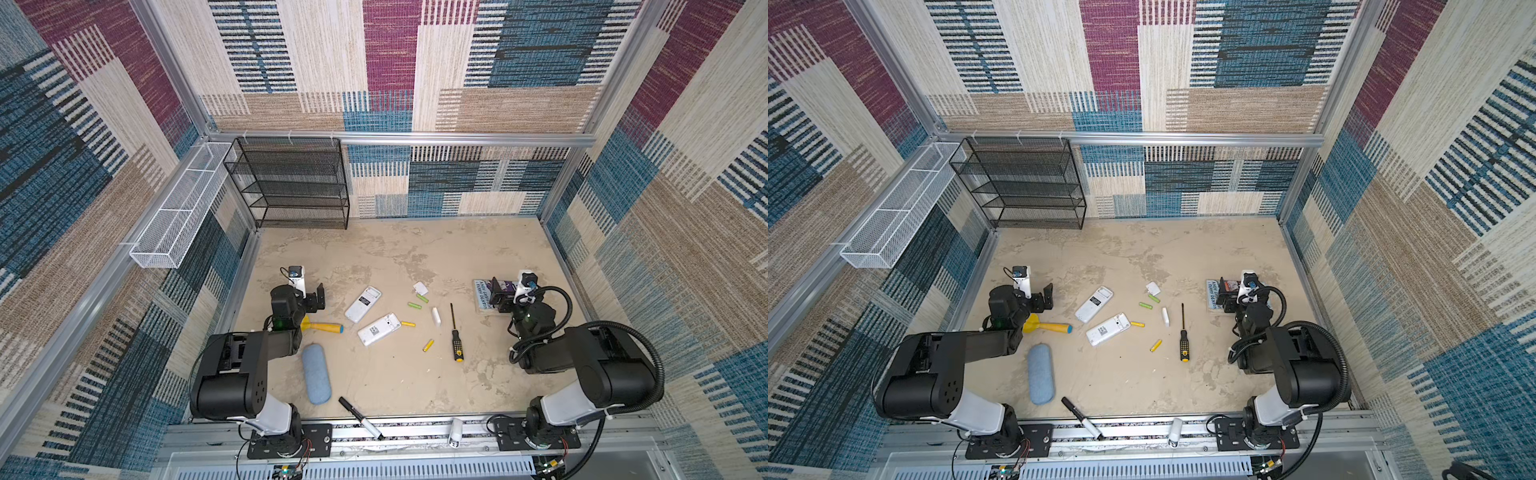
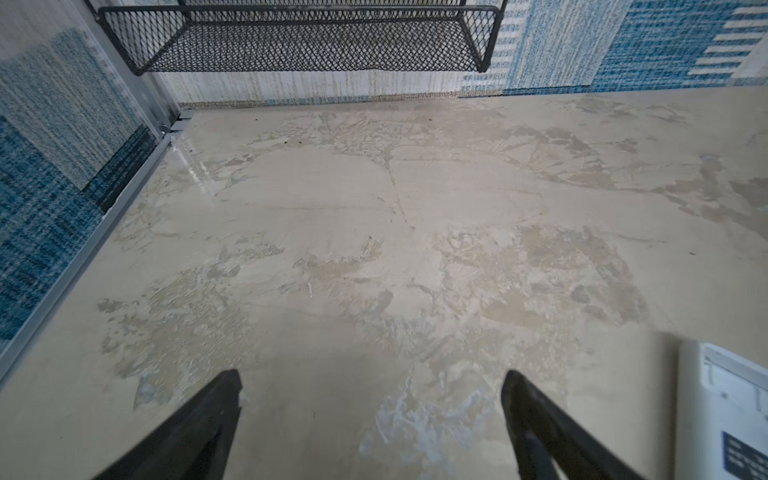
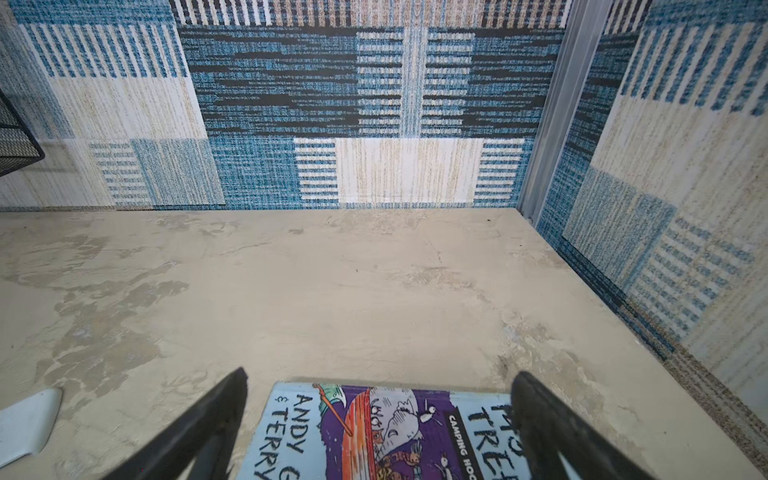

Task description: Unload the batteries from the remote control

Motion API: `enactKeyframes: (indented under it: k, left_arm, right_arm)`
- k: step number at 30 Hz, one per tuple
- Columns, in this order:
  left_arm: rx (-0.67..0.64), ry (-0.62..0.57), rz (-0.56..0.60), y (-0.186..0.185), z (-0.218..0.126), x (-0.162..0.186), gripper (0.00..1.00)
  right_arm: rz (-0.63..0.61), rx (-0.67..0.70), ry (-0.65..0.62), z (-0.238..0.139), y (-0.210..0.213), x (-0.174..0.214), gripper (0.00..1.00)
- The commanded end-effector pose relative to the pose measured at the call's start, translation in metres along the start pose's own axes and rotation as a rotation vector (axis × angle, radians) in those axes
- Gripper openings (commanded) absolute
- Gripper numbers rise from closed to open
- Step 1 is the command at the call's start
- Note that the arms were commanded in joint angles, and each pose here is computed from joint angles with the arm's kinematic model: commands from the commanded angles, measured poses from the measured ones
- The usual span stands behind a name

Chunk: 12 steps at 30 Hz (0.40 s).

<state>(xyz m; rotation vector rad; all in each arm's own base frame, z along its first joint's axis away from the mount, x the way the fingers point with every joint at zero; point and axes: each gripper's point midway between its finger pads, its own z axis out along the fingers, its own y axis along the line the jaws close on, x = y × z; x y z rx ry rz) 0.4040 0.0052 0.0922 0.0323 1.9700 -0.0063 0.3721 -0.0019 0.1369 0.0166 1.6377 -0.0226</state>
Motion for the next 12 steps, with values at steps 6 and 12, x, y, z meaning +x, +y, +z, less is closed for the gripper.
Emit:
enactKeyframes:
  k: [6,12]
  left_arm:
    - [-0.034,0.005,-0.024,0.0058,0.0009,-0.0002,1.0]
    - [-0.034,0.001,-0.024,0.0059,0.0004,-0.001,1.0]
  right_arm:
    - [0.011,-0.008,-0.029,0.0014,0.0012,-0.0078,0.99]
    - [0.011,-0.007,-0.03,0.0005,0.001,-0.008,1.0]
